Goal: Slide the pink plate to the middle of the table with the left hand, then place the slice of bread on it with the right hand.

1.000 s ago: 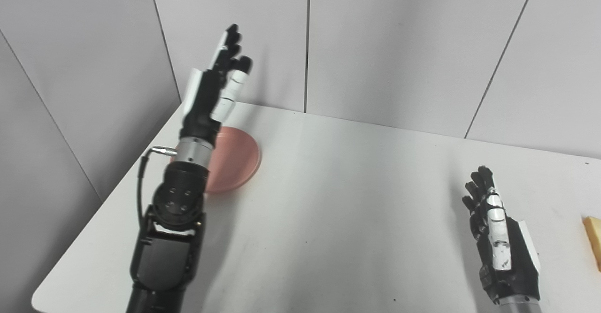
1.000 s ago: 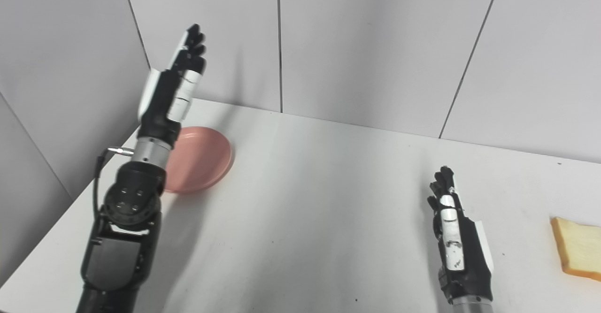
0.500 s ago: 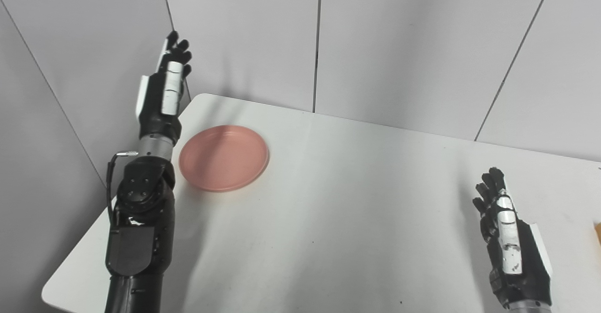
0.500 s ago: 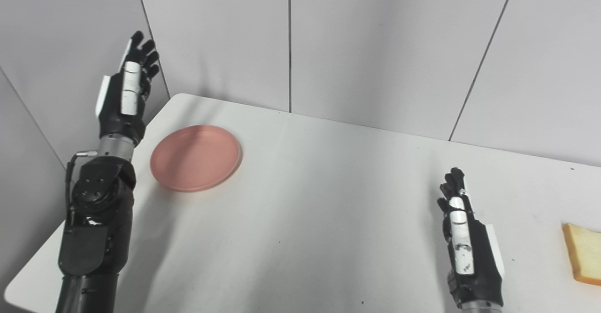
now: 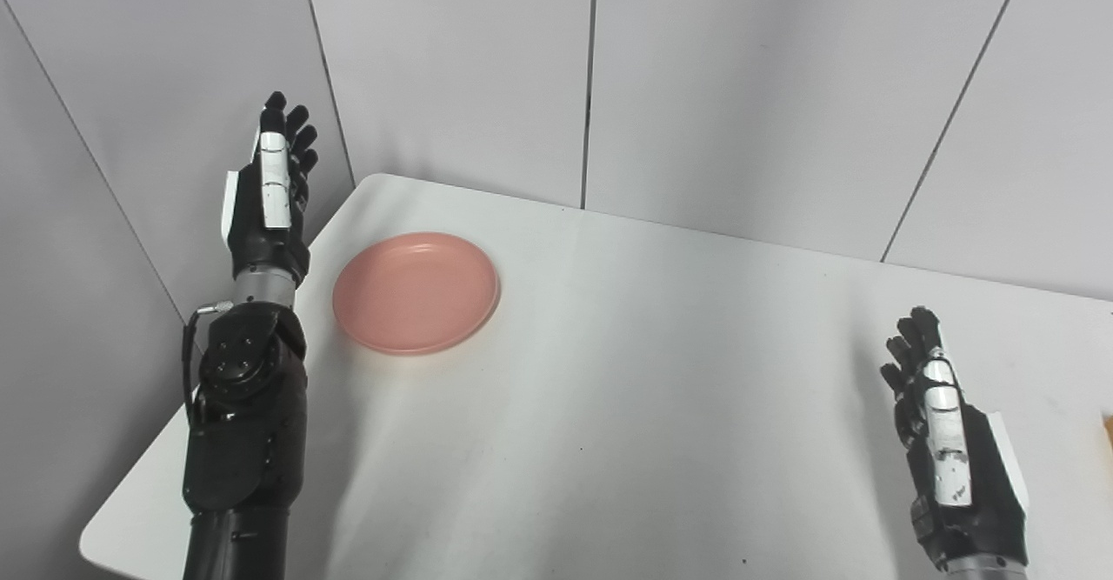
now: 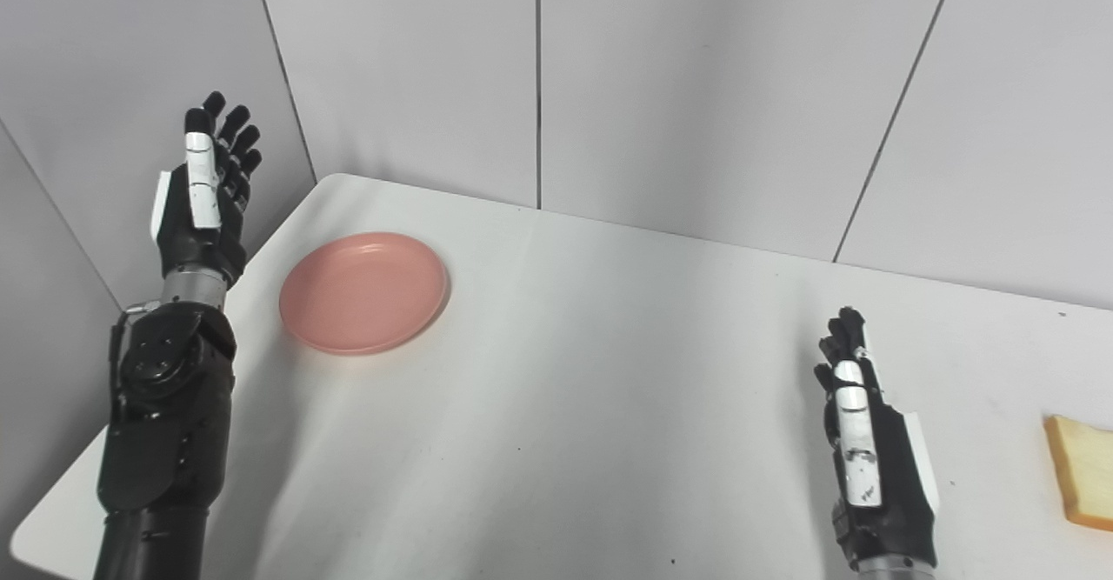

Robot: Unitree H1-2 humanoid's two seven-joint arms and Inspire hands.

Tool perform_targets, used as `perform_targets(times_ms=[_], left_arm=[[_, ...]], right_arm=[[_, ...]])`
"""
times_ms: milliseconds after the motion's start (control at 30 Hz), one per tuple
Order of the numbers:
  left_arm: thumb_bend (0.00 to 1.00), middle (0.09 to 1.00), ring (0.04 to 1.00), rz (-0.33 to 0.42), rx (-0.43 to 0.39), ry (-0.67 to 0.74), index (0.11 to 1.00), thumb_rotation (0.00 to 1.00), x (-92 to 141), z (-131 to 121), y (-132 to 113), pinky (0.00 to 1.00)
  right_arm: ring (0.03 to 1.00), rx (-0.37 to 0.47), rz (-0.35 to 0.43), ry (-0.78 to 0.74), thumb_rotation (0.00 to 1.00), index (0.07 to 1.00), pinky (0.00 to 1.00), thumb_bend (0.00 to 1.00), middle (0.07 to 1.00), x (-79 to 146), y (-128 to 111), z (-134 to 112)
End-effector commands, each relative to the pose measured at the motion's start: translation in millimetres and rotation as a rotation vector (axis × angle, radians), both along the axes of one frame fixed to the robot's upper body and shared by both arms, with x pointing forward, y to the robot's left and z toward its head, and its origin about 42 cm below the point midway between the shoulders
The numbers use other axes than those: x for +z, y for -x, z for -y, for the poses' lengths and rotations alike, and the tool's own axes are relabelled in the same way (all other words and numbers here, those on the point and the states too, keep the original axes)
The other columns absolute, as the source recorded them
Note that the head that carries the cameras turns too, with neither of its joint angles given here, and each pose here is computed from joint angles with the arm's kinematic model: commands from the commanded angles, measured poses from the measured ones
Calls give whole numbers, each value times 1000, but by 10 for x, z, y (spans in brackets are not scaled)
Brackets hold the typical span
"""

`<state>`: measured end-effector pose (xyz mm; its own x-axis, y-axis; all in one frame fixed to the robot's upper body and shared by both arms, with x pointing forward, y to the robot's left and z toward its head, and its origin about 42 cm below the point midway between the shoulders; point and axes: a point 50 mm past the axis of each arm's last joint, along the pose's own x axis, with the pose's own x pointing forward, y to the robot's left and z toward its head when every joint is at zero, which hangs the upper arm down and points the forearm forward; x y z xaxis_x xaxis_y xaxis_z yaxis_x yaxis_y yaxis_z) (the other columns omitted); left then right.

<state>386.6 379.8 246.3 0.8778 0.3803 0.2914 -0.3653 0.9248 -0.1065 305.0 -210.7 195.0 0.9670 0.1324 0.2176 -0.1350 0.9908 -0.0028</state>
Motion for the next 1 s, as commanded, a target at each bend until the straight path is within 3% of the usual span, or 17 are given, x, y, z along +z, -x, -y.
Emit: perform_targets(times_ms=[0,333,967], left_arm=[[863,953,955,69,29,-26,953,981,176,-132,-5,986],[886,969,972,12,19,16,963,970,-20,-254,-20,978],[876,983,986,-72,-51,244,986,935,-412,-421,-141,1000]], right_arm=[[1000,12,63,-16,1000,1000,1000,155,1000,159,-4,-29],[1000,10,61,-15,1000,1000,1000,160,1000,173,-8,-29],[1000,11,55,-20,1000,1000,1000,146,1000,196,7,-53]])
